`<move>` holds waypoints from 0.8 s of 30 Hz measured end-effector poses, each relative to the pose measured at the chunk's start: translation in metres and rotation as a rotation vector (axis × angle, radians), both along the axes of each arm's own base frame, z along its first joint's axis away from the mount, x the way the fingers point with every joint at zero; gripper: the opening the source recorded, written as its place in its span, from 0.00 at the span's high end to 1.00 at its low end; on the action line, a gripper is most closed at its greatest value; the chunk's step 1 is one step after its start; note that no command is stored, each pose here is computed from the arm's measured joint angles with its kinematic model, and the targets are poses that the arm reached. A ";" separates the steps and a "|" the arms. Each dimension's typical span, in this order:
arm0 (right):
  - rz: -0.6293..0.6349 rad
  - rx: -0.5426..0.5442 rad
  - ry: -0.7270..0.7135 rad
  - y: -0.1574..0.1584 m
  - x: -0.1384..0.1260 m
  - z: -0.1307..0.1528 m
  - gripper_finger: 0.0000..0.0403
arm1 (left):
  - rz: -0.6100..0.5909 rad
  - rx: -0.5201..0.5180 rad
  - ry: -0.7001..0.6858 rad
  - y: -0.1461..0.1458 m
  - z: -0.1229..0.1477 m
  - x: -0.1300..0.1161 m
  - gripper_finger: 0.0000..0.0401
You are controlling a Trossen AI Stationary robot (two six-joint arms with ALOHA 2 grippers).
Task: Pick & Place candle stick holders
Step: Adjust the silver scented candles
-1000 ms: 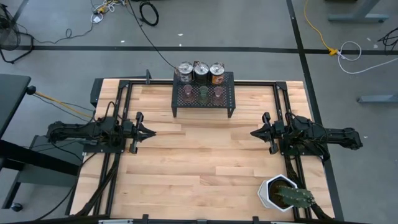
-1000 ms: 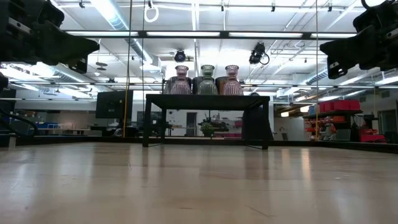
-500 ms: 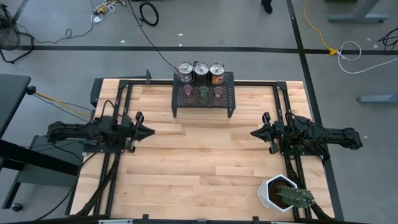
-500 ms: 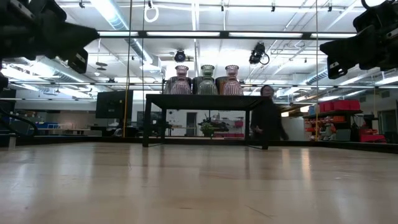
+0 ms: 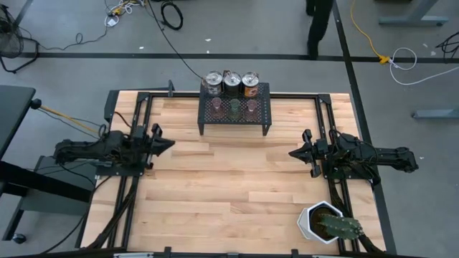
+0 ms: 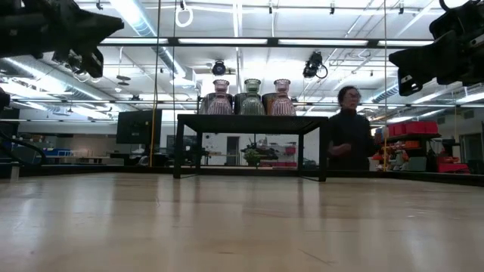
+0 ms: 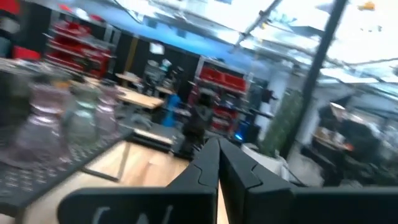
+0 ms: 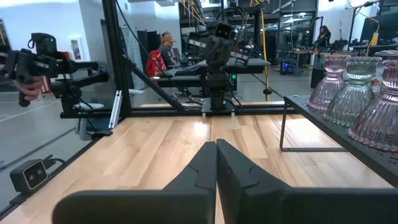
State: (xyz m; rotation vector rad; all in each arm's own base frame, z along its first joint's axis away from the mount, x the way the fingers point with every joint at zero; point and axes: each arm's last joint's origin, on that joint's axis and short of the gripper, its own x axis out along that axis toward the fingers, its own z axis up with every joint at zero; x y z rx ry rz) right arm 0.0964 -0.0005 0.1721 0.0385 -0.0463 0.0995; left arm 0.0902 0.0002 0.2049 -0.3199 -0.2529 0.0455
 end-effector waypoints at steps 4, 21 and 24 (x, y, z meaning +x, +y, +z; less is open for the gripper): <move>0.000 0.000 0.000 0.000 0.000 0.000 0.98 | 0.090 -0.020 0.022 0.003 0.008 -0.001 0.99; 0.000 0.000 0.000 0.000 0.000 0.000 0.98 | 0.308 0.050 0.254 0.007 0.081 0.041 1.00; 0.000 0.000 0.000 0.000 0.000 0.000 0.98 | 0.328 0.094 0.265 0.008 0.101 0.051 1.00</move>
